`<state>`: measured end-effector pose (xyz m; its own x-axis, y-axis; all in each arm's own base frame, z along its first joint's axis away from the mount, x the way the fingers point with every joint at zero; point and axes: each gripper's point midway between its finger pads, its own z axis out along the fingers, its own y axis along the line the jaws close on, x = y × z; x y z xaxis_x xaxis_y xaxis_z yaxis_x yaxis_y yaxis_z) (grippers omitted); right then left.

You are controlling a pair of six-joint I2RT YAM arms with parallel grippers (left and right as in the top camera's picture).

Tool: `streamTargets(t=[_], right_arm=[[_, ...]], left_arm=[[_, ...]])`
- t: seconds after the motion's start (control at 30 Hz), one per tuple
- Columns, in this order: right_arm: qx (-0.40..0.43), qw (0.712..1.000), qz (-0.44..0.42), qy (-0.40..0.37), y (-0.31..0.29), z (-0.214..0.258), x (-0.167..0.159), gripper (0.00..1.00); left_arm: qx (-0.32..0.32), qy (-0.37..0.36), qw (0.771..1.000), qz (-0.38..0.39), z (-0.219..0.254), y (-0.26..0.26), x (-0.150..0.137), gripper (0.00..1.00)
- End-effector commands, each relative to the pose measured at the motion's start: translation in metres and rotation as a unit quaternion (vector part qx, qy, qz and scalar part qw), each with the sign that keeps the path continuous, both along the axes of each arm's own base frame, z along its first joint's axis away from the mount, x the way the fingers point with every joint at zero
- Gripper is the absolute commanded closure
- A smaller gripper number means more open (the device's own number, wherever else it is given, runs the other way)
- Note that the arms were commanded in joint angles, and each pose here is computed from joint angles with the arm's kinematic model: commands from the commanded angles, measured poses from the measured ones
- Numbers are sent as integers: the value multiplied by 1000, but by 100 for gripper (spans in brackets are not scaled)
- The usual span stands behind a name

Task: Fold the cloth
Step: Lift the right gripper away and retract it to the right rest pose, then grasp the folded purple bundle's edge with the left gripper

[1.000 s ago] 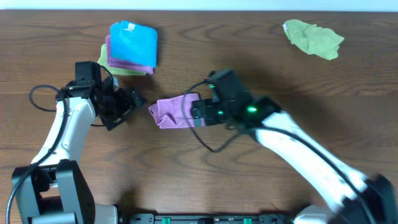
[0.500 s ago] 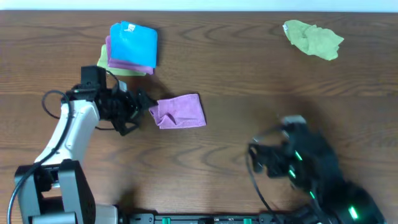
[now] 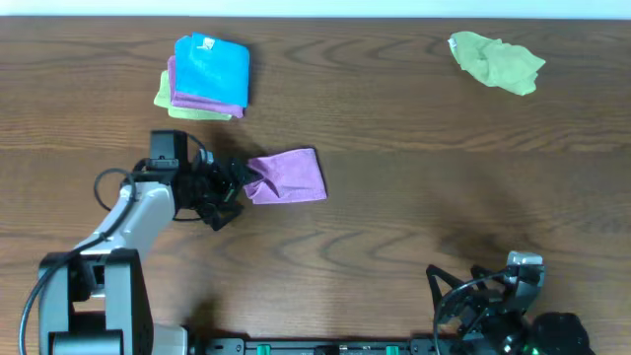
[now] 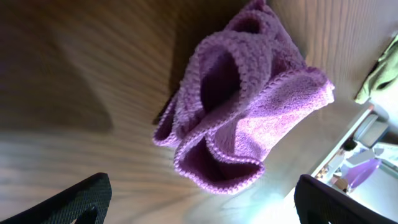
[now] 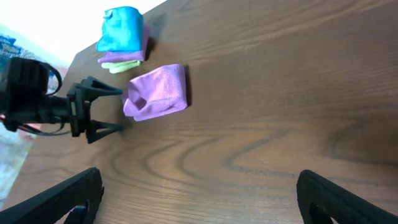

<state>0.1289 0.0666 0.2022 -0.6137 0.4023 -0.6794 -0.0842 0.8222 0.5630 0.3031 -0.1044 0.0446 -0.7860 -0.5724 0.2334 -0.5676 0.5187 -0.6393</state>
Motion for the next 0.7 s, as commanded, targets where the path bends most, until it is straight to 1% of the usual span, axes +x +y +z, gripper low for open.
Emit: streamTargets(t=[0.0,0.37,0.6,0.67], right_arm=[[7,1000,-9,7,-1,-4,1,1],[6,1000,-9,7,-1,-4,1,1],[6,1000,-9,9,-1,-5,0,1],[2,1000,-9,16,-2,-8,-1,1]], left_arm=[[5,16,1000,21,-8,-5,-4,5],[54,-29,998,30,-14,-20,14,5],[66,-24,997,36,-26,-24,17,5],[64,-8,997,43,-33,-24,16,5]])
